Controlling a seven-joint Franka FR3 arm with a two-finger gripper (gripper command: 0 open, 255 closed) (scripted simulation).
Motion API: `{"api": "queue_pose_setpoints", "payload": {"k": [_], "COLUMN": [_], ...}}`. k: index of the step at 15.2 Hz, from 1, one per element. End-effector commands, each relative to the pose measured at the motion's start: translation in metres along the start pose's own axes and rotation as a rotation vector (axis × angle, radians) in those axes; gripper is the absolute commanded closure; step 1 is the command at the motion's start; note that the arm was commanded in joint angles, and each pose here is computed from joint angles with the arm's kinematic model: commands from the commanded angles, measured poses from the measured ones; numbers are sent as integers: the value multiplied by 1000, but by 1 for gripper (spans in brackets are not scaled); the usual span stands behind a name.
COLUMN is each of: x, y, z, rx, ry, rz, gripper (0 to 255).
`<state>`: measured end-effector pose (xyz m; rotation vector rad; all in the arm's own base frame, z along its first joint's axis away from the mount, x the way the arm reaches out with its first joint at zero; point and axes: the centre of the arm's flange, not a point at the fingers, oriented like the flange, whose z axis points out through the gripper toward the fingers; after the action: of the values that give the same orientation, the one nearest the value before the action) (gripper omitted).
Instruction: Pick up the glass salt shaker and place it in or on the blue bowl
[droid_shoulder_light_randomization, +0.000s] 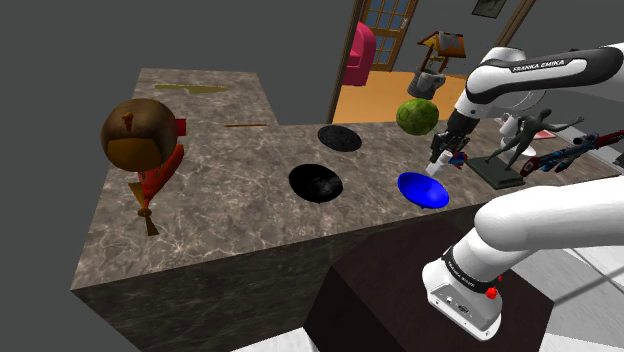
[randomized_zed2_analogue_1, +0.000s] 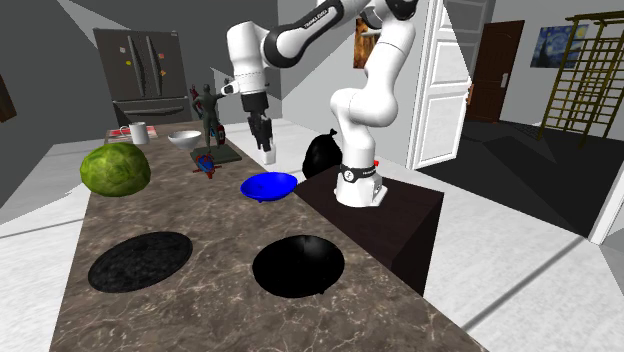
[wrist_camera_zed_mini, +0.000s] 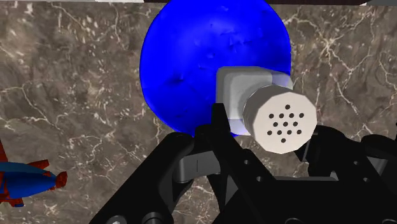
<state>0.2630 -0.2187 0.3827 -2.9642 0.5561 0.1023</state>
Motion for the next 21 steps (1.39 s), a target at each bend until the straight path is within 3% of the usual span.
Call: {"api": "queue_pose_setpoints", "payload": {"k": [1,12,19,20,21], "x": [2,7,7,7,7], "y": [3,9,9,9,9], "z": [11,68,68,68,68], "rx": [0,0,0,0,0], "ry": [0,0,0,0,0], "rz": [0,0,0,0,0], "gripper": [255,255,255,0,0]}}
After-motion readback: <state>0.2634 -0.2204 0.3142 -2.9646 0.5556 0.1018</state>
